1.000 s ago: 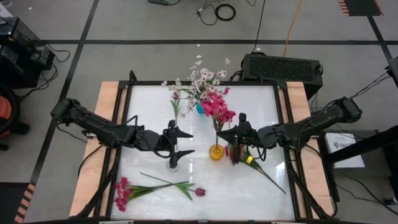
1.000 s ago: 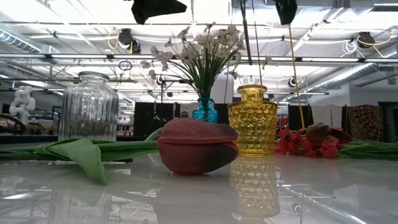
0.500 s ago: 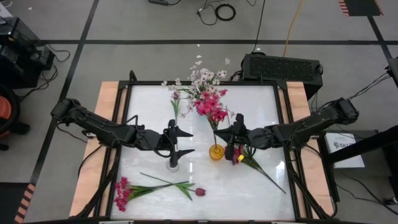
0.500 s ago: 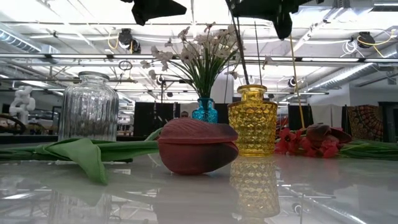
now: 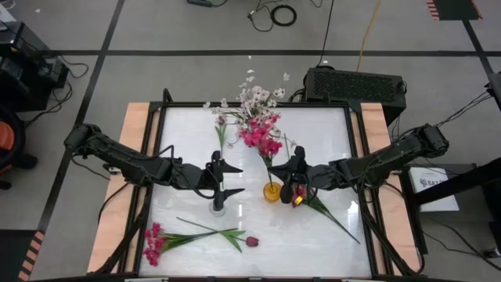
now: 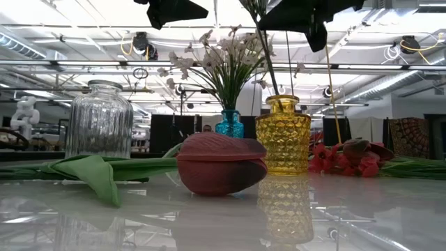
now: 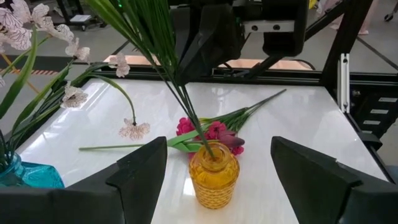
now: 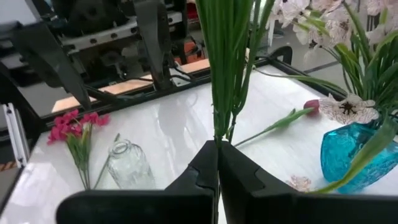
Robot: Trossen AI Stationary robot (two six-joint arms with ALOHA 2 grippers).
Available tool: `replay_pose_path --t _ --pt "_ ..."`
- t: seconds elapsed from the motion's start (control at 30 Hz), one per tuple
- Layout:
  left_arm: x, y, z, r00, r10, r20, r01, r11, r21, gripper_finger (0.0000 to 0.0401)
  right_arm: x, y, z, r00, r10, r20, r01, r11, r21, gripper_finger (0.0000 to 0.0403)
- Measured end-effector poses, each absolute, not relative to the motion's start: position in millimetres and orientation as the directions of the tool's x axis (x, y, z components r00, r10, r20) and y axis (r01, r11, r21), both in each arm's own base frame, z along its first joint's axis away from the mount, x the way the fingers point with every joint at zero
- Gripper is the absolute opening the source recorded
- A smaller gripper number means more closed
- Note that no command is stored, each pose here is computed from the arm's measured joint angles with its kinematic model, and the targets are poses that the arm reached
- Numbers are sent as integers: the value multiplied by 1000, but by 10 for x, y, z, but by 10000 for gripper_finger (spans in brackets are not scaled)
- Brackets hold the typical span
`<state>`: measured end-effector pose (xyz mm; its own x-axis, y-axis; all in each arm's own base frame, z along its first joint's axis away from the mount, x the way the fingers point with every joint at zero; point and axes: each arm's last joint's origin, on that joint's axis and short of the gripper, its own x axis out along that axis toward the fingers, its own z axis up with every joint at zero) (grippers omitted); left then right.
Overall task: Sort flowers into vase by color
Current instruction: Put the top pink flowers into the yellow vase
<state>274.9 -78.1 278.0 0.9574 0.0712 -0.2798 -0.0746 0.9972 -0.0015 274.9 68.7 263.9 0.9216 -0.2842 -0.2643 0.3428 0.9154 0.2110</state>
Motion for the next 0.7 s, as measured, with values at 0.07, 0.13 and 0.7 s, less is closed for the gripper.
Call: replay_pose_path --t 0.07,0.13,0.7 --pt "2749 -781 2780 957 72 -280 -75 997 -1 294 2746 686 2634 920 -285 -270 346 914 214 0" --pt "2748 -781 2780 957 71 -280 -75 997 -1 294 2745 688 2629 919 -284 -273 346 914 212 0" --pt "2743 -779 2762 952 73 -298 -75 997 6 294 2849 699 2403 888 -293 -355 390 889 241 59"
